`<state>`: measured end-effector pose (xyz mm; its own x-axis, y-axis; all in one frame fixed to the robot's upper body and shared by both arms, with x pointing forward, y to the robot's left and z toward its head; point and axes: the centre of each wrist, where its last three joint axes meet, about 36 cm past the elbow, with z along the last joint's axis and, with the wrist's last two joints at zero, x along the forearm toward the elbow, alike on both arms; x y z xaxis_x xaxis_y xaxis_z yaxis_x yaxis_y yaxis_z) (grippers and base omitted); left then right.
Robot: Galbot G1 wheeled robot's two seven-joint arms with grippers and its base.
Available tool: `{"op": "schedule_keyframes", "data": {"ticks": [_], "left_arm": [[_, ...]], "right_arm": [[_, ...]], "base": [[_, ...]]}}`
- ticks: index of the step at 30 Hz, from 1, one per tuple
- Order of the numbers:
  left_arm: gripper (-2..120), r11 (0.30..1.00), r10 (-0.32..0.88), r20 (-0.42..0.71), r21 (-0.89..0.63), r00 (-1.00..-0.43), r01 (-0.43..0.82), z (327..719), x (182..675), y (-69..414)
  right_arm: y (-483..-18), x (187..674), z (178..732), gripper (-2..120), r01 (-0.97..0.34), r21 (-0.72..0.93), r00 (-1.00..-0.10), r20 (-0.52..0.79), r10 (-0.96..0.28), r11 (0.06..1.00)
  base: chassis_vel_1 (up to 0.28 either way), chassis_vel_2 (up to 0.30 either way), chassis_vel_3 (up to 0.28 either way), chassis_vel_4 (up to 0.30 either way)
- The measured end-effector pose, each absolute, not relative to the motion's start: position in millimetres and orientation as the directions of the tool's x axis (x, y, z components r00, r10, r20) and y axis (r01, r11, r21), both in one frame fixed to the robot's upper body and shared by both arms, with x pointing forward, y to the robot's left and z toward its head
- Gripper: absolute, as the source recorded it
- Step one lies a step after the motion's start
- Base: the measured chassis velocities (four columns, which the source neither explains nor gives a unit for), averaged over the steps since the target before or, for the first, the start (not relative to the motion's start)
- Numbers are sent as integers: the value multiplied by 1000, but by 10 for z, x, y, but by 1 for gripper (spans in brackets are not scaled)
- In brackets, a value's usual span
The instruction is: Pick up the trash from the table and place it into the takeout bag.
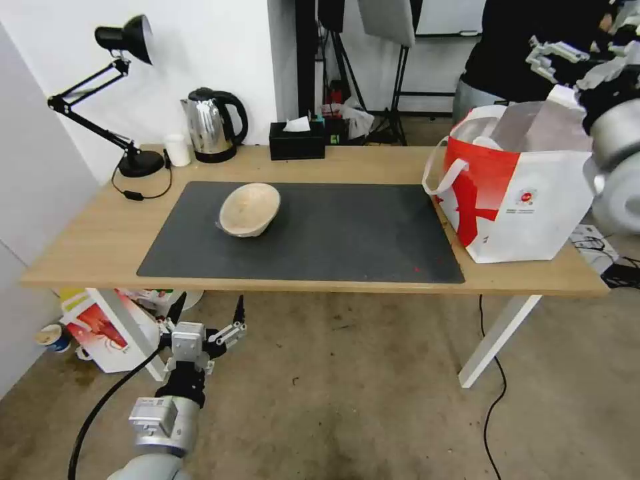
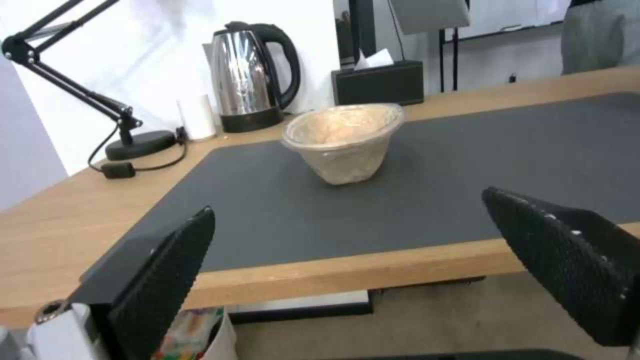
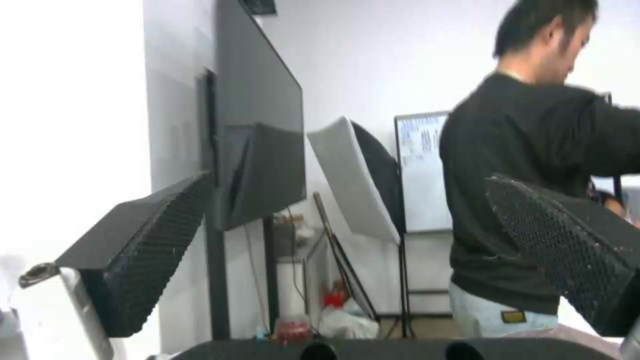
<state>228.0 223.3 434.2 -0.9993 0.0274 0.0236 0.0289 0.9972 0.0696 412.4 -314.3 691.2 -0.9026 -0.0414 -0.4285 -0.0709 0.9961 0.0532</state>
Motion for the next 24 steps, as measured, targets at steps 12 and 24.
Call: {"op": "schedule_keyframes", "data": {"ticks": [12,24], "left_arm": [[100,997,27,23,70,-999,29,4343,2280,2233],[100,997,27,23,70,-999,29,4342,2280,2233]], "right_arm": [[-2585,3347,5720,100,-20,22,-835,-550,-5,1000],[-2405,2976,5464,100,39,14,-849,-526,41,999]], "base": [[0,0,0,0],[0,0,0,0]]}}
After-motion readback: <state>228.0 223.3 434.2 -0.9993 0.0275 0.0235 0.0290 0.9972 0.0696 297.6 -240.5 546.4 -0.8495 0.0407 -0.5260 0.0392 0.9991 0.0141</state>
